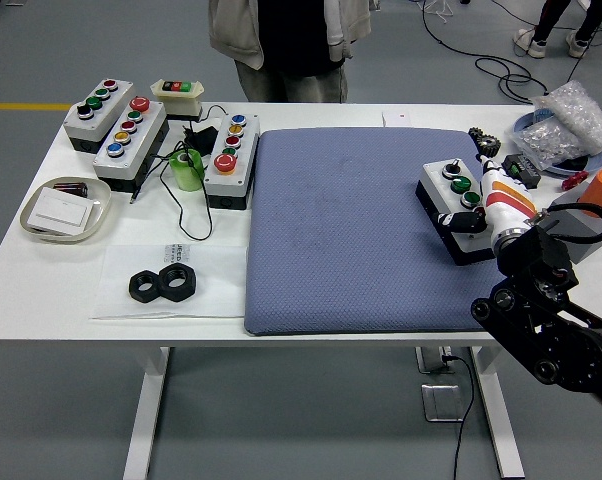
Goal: Pick up the button,place it on the desk,press the button,press the button
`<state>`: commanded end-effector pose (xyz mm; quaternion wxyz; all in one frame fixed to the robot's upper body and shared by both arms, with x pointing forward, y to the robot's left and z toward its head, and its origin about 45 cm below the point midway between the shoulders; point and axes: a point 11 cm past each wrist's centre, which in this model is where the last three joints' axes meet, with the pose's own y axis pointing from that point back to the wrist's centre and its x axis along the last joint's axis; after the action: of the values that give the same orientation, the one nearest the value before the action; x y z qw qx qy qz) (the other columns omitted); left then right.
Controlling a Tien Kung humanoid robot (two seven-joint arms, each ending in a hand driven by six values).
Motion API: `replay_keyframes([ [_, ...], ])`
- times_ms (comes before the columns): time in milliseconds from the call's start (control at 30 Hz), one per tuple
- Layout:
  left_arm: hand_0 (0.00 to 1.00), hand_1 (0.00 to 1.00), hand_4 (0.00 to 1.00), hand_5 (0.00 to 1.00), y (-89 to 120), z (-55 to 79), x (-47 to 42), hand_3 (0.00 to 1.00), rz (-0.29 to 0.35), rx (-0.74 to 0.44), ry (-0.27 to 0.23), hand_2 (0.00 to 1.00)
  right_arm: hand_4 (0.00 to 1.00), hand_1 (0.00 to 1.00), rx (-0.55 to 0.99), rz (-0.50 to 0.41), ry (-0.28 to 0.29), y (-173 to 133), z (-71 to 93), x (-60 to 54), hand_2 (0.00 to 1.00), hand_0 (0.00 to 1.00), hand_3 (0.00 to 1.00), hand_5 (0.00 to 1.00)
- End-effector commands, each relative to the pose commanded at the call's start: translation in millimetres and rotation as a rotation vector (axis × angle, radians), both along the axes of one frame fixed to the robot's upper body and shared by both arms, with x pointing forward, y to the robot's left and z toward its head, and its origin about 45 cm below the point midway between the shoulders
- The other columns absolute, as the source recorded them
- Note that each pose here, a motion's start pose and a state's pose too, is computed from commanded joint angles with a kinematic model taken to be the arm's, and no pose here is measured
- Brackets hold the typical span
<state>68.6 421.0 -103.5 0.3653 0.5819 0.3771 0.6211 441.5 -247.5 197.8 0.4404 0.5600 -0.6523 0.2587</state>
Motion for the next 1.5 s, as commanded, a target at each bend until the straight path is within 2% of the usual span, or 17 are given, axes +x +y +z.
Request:
replay_keyframes([
  [33,0.683,0.650,0.706,0.998,0.2,0.1,0.0,0.788,-0.001,0.001,0.001,0.749,0.969,0.823,-0.003,-0.007,0.011,-2.0,-1.8,1.1,0.859,0.957,0.919,0.266],
  [200,0.683,0.650,0.706,0.998,0.5,0.1,-0.7,0.788,-0.003,0.002,0.004,0.749,0.969,0.823,-0.011,-0.027,0.045,-7.2,-7.2,4.1,0.859,0.957,0.919,0.266],
  [233,0.683,0.649,0.706,0.998,0.6,0.1,-0.8,0.789,-0.004,0.002,0.004,0.747,0.968,0.728,-0.013,-0.030,0.049,-7.9,-8.1,4.4,0.736,0.942,0.865,0.267],
  [400,0.683,0.649,0.706,0.998,0.7,0.0,-1.8,0.789,-0.006,0.003,0.008,0.747,0.968,0.728,-0.016,-0.043,0.069,-10.3,-12.1,5.5,0.736,0.942,0.865,0.267],
  [433,0.683,0.650,0.706,0.998,0.9,0.0,-2.5,0.789,-0.008,0.003,0.011,0.748,0.966,0.645,-0.019,-0.048,0.079,-11.9,-14.0,5.5,0.641,0.932,0.830,0.263],
  [633,0.683,0.650,0.706,0.998,1.1,-0.1,-3.6,0.789,-0.009,0.003,0.012,0.748,0.966,0.645,-0.028,-0.061,0.106,-17.9,-17.4,6.0,0.641,0.932,0.830,0.263],
  [667,0.683,0.649,0.706,0.998,1.2,-0.1,-3.4,0.789,-0.009,0.003,0.011,0.748,0.956,0.581,-0.029,-0.062,0.108,-18.7,-17.5,6.2,0.570,0.899,0.802,0.244],
  [833,0.683,0.649,0.706,0.998,1.2,0.1,-2.4,0.789,-0.007,0.004,0.008,0.748,0.956,0.581,-0.040,-0.048,0.103,-19.4,-15.7,6.1,0.570,0.899,0.802,0.244],
  [867,0.683,0.650,0.707,0.998,1.2,0.1,-2.3,0.789,-0.006,0.004,0.007,0.748,0.948,0.530,-0.042,-0.045,0.102,-19.4,-15.4,6.0,0.535,0.864,0.759,0.229],
  [900,0.683,0.650,0.707,0.998,1.2,0.1,-1.9,0.789,-0.007,0.004,0.007,0.748,0.948,0.530,-0.047,-0.038,0.098,-19.4,-14.6,5.9,0.535,0.864,0.759,0.229],
  [1033,0.683,0.650,0.707,0.998,1.2,0.3,-0.8,0.789,-0.005,0.004,0.003,0.748,0.948,0.530,-0.088,0.001,0.073,-19.4,-8.9,5.5,0.535,0.864,0.759,0.229],
  [1067,0.683,0.650,0.707,0.998,1.2,0.3,-0.6,0.789,-0.005,0.004,0.002,0.748,0.936,0.479,-0.099,0.016,0.063,-19.1,-6.8,5.3,0.500,0.837,0.713,0.226],
  [1200,0.683,0.650,0.707,0.998,1.0,0.3,-0.4,0.789,-0.004,0.003,0.002,0.748,0.936,0.479,-0.135,0.076,0.030,-16.0,0.4,4.0,0.500,0.837,0.713,0.226],
  [1233,0.683,0.650,0.706,0.998,1.0,0.3,-0.6,0.789,-0.004,0.003,0.003,0.748,0.915,0.451,-0.146,0.096,0.021,-14.7,2.5,2.9,0.473,0.794,0.670,0.216],
  [1333,0.683,0.650,0.706,0.998,0.8,0.1,-0.9,0.789,-0.003,0.003,0.003,0.748,0.915,0.451,-0.163,0.150,-0.001,-9.9,7.2,0.0,0.473,0.794,0.670,0.216],
  [1500,0.683,0.650,0.703,0.998,1.0,0.2,-0.7,0.789,-0.003,0.004,0.002,0.748,0.884,0.453,-0.121,0.324,-0.013,7.7,13.0,-9.1,0.464,0.793,0.661,0.206],
])
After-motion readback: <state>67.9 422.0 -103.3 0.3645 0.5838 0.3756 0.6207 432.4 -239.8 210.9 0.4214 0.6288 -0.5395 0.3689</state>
